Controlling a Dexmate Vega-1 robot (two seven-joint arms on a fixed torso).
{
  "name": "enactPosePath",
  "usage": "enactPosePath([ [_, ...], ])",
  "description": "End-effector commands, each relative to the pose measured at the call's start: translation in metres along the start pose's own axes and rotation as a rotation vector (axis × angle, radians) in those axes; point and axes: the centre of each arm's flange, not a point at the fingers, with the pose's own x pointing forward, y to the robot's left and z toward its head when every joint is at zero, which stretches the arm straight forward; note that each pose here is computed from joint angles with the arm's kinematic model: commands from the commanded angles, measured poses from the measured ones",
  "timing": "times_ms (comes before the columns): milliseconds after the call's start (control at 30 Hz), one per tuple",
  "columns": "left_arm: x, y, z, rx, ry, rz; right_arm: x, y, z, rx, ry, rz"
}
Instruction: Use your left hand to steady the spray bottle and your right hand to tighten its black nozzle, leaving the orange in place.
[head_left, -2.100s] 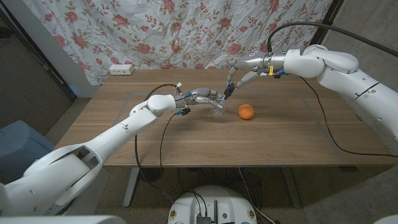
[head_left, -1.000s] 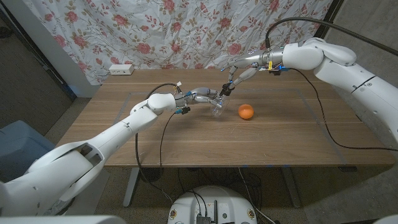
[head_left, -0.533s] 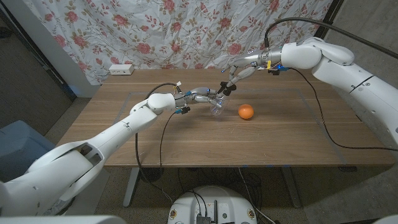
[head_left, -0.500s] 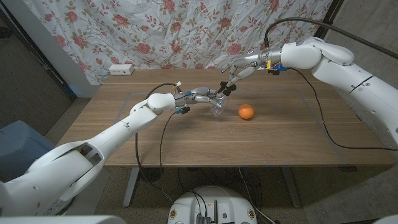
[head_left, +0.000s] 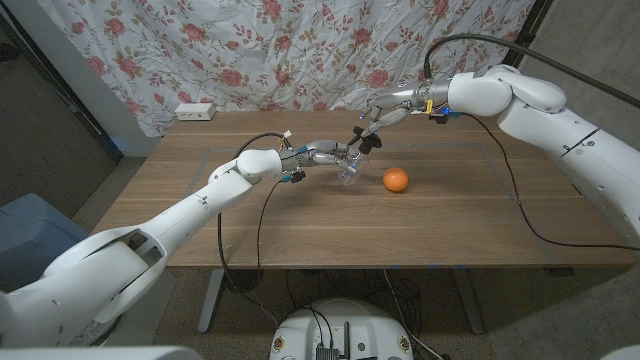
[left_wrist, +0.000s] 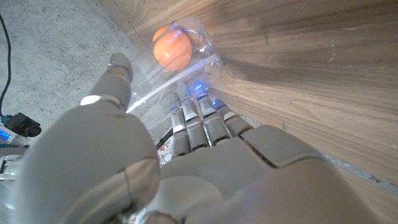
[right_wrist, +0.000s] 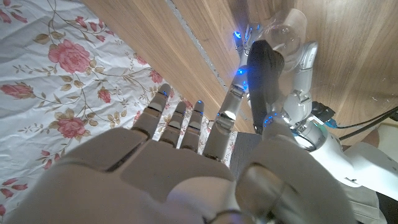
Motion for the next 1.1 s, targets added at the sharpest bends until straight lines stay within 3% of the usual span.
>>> enactPosePath([
  [33, -0.001, -0.001, 0.000, -0.001, 0.002, -0.001, 0.001, 0.000, 0.009, 0.009, 0.080, -0.007],
  [767, -0.001, -0.002, -0.003, -0.008, -0.002, 0.009, 0.007, -0.005, 0.020, 0.012, 0.177, 0.022],
  [1100, -0.001, -0.003, -0.003, -0.005, -0.005, 0.019, 0.004, -0.005, 0.019, 0.019, 0.182, 0.002],
])
